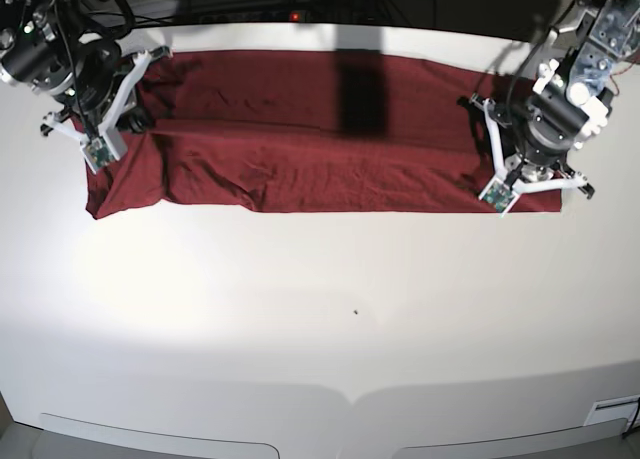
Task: Fold the T-shirt properly
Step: 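Lift and fold the held shirt edge with both grippers over the body, then press the folded edge down with both grippers and release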
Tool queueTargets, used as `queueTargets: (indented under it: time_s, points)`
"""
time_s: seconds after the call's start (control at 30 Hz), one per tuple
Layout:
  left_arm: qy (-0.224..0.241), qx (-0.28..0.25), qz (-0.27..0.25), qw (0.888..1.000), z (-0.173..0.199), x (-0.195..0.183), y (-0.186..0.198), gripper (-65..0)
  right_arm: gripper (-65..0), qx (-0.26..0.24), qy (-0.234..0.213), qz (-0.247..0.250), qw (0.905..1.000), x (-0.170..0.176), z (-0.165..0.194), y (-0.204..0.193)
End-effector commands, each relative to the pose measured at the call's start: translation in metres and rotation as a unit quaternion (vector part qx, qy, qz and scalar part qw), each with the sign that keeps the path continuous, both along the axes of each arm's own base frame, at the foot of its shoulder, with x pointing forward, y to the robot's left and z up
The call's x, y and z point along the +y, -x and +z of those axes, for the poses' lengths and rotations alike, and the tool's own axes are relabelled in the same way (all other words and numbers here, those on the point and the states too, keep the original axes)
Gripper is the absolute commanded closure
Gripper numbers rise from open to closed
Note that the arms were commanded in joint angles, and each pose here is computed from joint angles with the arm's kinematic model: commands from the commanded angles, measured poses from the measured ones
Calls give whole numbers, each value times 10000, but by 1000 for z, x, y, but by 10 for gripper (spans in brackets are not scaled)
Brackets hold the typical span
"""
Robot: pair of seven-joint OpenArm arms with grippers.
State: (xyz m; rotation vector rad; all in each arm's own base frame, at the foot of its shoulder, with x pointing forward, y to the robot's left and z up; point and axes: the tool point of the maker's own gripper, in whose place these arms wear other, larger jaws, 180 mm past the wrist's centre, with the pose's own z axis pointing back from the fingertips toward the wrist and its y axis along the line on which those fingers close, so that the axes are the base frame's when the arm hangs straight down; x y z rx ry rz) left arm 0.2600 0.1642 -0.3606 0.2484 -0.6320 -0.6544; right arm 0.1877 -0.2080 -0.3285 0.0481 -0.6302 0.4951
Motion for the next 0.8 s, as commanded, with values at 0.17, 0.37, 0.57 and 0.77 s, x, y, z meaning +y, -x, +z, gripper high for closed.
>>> queueTargets:
  time_s: [0.17,0.37,0.57,0.77]
  points:
    - [-249,-252,44,9994,7,11,-2,0,0,130,56,11,9999,-3,-4,15]
    - [-208,-315,20,9993,9,9,-4,0,0,382,-9,-209,9991,-14,-23,20]
    - [-209,-315,22,9993,9,9,-4,0,0,351,-337,-503,9975,-22,-41,17]
    - [-180,-305,30,9994,8,8,-3,0,0,361,-481,-750,9954,-33,-53,1]
